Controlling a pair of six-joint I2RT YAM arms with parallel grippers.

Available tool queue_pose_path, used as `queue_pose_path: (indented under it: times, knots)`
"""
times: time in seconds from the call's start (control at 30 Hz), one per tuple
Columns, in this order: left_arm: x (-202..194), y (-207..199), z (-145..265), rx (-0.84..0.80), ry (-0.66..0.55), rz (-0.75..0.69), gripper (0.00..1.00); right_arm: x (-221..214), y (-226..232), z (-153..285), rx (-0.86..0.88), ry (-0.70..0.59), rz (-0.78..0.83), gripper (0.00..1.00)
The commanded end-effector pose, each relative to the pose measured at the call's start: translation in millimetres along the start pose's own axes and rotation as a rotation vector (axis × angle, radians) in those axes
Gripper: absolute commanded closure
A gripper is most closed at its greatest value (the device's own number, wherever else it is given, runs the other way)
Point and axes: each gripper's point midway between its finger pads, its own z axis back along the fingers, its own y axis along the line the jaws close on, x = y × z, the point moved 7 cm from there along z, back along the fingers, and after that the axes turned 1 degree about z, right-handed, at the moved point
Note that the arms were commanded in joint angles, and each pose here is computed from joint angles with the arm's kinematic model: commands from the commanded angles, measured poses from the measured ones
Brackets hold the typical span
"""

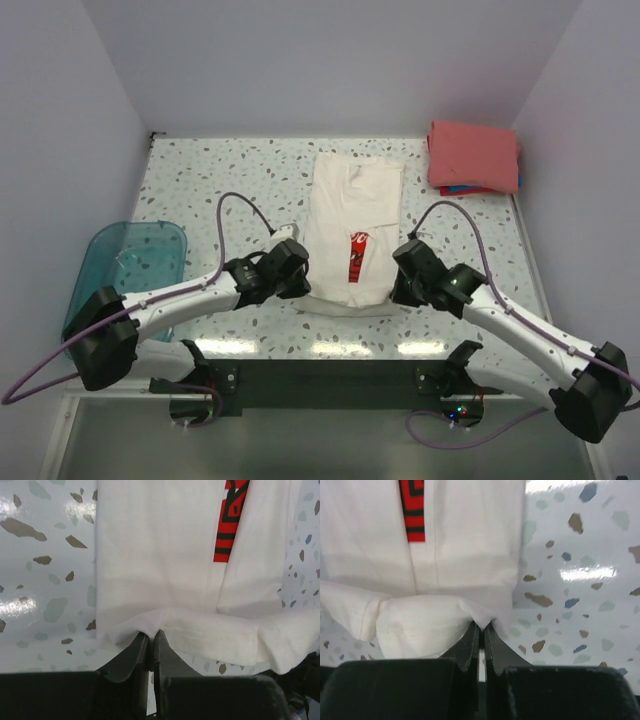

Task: Fold and stack the t-shirts
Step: Fold the tshirt

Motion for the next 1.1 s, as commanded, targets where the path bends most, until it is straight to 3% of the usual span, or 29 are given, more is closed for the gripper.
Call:
queue_pose_path:
  times: [0.0,0.17,0.5,0.83,1.07]
  knots:
    - [42,-18,-8,-0.052,-0.137,0.039,1.00,47,4,-9,0.031,-0.153,-0.026,1.00]
    - [76,-24,-31,-0.044,-0.208,0.065,1.00,82,9,-32,0.064,-0.196,-0.088,1.00]
    - [115,-29,-79,-0.033,-0.226,0.083,1.00,137,10,-76,0.088,-0.208,-0.172,1.00]
    - [166,-38,-97,-0.070,-0.256,0.092,1.00,169,-7,-101,0.099,-0.190,-0.257,1.00]
    - [180,-26,-123,-0.067,-0.231,0.119,1.00,185,-22,-124,0.112,-0.159,-0.325,1.00]
